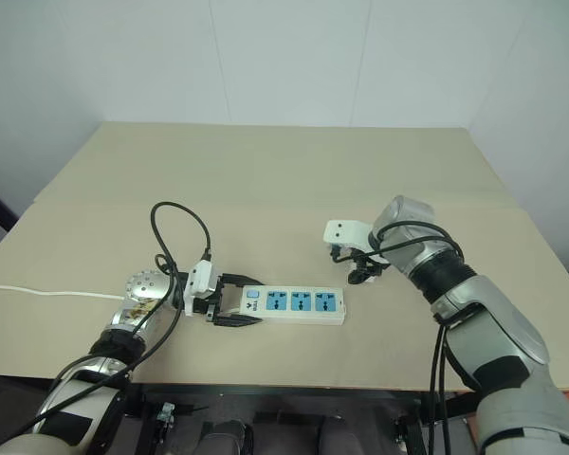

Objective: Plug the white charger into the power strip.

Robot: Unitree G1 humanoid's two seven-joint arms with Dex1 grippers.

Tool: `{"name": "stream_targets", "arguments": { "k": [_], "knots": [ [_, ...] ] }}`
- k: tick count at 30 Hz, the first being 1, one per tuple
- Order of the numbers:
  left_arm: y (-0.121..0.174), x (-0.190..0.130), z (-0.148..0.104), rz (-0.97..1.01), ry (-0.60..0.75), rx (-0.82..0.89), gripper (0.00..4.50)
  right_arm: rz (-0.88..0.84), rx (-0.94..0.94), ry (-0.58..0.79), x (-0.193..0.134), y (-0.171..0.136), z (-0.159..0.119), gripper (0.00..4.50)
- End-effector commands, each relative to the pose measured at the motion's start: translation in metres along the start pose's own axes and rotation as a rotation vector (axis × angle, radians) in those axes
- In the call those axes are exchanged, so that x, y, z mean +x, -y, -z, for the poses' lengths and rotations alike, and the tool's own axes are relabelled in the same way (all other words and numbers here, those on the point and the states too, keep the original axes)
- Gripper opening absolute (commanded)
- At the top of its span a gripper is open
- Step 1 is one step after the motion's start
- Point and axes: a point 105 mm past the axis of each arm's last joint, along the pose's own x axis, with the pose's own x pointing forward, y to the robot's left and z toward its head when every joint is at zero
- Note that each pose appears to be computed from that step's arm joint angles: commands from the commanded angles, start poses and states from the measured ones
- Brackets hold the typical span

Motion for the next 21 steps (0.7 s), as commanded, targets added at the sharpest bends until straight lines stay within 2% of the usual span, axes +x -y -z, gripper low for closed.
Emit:
{"name": "stream_targets", "arguments": {
  "k": [1, 2, 7, 11, 14, 18, 21],
  "knots": [
    [0.017, 0.009, 0.017, 0.078, -0.074, -0.04, 3.27, 0.004, -0.041, -0.004, 0.002, -0.003, -0.005, 1.4],
    [0.017, 0.009, 0.018, 0.079, -0.076, -0.04, 3.27, 0.003, -0.045, -0.003, 0.003, -0.004, -0.006, 1.13],
    [0.016, 0.008, 0.018, 0.079, -0.084, -0.042, 3.27, 0.042, -0.033, 0.036, -0.005, -0.002, -0.006, 1.13],
    [0.015, 0.007, 0.019, 0.088, -0.096, -0.046, 3.27, 0.132, 0.015, 0.171, -0.035, 0.012, -0.017, 1.13],
    [0.013, 0.007, 0.02, 0.09, -0.106, -0.051, 3.27, 0.198, 0.044, 0.323, -0.061, 0.022, -0.032, 1.13],
    [0.01, 0.008, 0.02, 0.089, -0.111, -0.052, 3.27, 0.226, 0.137, 0.705, -0.097, 0.023, -0.062, 1.13],
    [0.008, 0.01, 0.019, 0.086, -0.109, -0.049, 3.27, 0.206, 0.271, 1.111, -0.13, 0.014, -0.08, 1.13]
  ]
}}
